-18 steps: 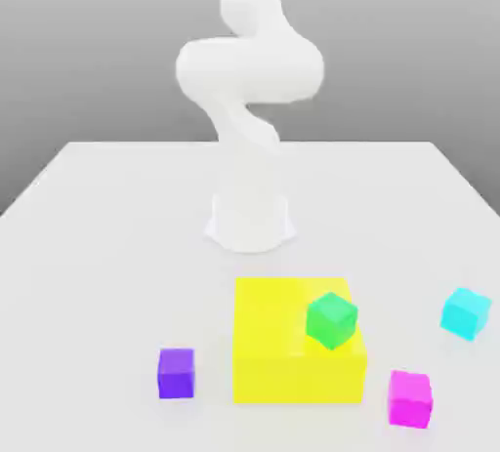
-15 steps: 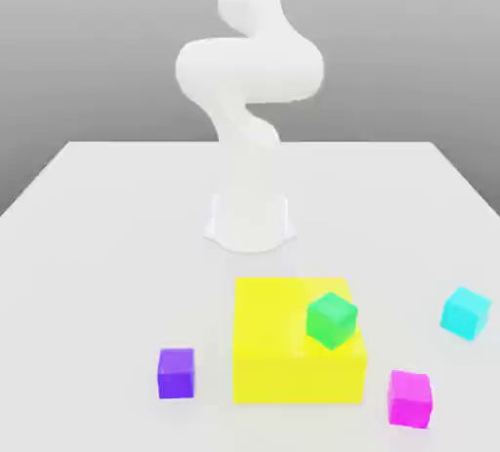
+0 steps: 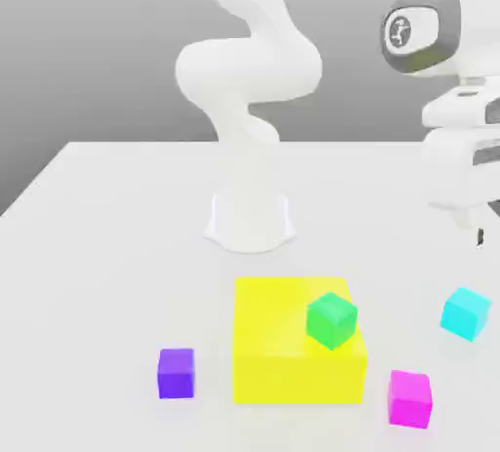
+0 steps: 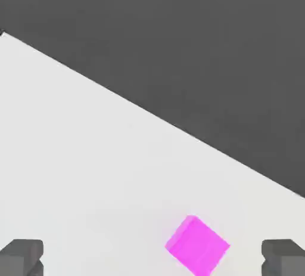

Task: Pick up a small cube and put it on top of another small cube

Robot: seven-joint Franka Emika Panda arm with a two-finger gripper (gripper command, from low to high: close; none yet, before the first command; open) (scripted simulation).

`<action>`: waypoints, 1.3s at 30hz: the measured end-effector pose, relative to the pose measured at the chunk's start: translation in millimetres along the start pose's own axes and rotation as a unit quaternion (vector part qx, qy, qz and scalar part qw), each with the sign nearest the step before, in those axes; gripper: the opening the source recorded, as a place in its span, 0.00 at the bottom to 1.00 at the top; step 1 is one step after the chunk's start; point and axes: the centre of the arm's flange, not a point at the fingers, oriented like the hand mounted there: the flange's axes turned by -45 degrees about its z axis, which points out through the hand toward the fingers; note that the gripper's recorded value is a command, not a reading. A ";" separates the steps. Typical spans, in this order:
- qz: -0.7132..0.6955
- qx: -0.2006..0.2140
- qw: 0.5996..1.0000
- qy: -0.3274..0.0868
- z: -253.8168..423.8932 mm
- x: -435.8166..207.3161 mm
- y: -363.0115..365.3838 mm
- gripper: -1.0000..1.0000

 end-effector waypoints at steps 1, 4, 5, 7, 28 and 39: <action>-0.016 0.006 1.000 -0.014 17.2 -8.6 -16.4 0.50; -0.059 0.022 0.996 -0.057 65.3 -41.1 -61.0 0.50; -0.070 0.027 0.995 -0.070 79.9 -52.8 -72.6 0.50; -0.078 0.031 0.993 -0.079 103.9 -62.8 -82.0 0.50; -0.049 0.012 0.995 -0.086 68.4 -50.6 -7.8 0.00; 0.012 0.024 0.996 -0.086 -12.2 -87.8 171.9 0.00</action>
